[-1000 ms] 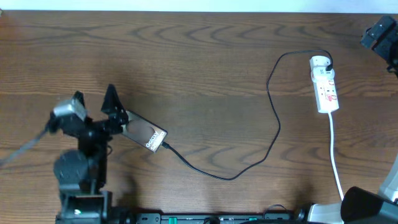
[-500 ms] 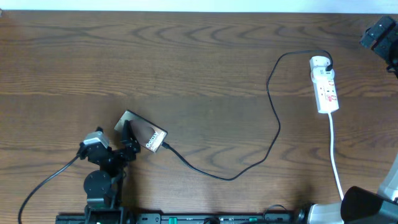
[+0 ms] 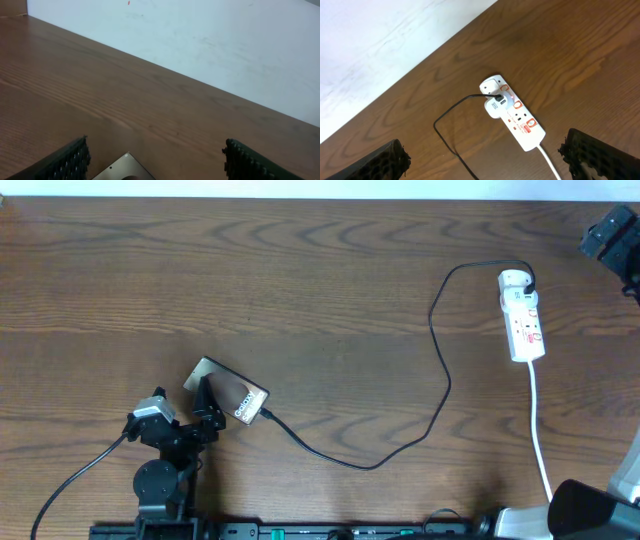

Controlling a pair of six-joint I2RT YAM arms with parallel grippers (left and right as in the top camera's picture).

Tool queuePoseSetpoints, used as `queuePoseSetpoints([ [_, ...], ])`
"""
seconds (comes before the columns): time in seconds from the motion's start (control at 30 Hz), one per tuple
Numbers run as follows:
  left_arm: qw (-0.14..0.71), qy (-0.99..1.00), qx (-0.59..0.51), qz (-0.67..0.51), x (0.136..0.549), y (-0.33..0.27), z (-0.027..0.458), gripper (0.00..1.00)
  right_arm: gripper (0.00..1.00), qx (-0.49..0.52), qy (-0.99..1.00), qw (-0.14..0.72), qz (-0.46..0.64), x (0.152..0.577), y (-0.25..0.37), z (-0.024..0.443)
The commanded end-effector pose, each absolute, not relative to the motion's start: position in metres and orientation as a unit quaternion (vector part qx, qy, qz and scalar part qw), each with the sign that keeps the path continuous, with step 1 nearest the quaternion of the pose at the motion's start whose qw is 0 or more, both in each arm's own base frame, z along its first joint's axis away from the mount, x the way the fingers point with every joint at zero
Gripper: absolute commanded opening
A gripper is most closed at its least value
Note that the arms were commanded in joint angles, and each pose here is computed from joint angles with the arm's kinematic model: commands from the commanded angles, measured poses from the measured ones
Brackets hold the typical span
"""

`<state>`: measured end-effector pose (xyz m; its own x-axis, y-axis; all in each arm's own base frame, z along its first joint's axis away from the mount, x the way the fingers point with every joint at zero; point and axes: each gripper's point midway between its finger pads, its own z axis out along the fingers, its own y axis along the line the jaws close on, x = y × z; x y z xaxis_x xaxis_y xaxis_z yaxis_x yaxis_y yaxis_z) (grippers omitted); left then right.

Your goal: Plug charger to phone and switch on socket

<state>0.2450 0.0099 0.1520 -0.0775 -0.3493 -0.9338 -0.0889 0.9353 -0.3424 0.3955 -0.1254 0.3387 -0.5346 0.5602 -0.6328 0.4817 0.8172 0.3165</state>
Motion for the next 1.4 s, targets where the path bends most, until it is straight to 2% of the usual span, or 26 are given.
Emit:
queuePoseSetpoints([
  [0.0,0.643,0.745,-0.155,-0.085,0.243,0.013,0.136,0.84,0.99,0.302,0.872,0.381,0.051,0.394,-0.125,0.34],
  [0.9,0.643,0.745,-0.155,-0.085,0.243,0.013,0.136,0.84,0.99,0.303,0.872,0.381,0.049,0.394,-0.126,0.34],
  [1.1,0.643,0.745,-0.155,-0.085,0.243,0.013,0.136,0.84,0.99,0.302,0.883,0.355,0.052,0.392,-0.12,0.317],
  [1.2,0.643,0.745,-0.155,-0.085,0.243,0.013,0.136,0.84,0.99,0.281,0.878,0.383,0.058,0.404,-0.108,0.307],
  [1.37,0.643,0.745,-0.155,-0.085,0.243,0.013,0.136,0.84,0.99,0.205,0.849,0.481,0.08,0.418,-0.063,0.292],
])
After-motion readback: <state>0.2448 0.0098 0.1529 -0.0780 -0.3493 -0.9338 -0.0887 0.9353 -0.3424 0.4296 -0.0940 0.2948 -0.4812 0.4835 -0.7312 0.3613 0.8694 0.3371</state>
